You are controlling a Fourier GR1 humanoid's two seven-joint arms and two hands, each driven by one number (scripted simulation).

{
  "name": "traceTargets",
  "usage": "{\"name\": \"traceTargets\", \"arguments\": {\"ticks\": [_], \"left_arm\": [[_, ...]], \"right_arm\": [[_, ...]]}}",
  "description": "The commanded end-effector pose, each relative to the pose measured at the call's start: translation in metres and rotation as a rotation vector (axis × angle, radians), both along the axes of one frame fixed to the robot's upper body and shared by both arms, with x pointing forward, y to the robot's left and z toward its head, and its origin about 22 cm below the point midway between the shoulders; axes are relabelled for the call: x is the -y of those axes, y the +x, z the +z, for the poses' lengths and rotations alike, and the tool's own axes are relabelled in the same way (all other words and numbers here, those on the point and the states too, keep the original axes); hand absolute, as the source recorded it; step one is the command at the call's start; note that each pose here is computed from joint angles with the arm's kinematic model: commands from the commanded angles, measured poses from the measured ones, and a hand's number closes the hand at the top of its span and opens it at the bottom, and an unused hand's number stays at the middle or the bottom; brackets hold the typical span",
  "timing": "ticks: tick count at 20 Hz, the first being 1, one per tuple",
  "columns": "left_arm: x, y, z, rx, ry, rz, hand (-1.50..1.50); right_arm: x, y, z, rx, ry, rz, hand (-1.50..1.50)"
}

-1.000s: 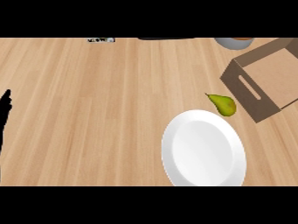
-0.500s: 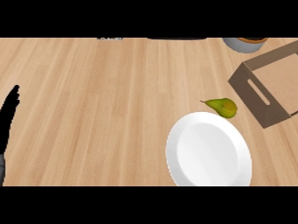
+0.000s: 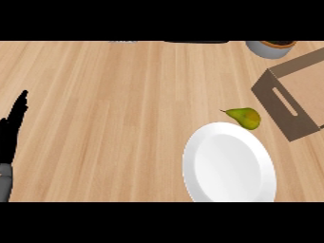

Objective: Pick the can from the plate and place it in the cardboard box

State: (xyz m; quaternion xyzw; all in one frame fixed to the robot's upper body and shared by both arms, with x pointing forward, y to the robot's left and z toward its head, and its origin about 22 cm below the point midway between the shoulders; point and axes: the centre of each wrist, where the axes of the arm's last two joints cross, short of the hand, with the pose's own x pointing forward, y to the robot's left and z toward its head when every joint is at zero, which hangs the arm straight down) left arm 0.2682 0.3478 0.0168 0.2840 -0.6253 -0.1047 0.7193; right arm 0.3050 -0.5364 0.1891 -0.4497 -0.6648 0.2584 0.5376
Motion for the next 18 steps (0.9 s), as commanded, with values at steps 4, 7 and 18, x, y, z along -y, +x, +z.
{"name": "traceTargets", "arguments": {"ticks": [4,7,18], "left_arm": [[0.003,-0.003,0.008,0.013,-0.012,-0.025,0.0],[0.001,0.011,-0.007,0.013,0.007,-0.017,0.0],[0.003,0.014,0.01,0.019,0.003,-0.049,0.0]], "right_arm": [[-0.041,0.058,0.005,-0.059,0.141,-0.023,1.5],[-0.051,0.069,-0.015,-0.077,0.162,0.009,1.5],[-0.079,0.091,-0.034,-0.124,0.13,-0.15,1.5]]}}
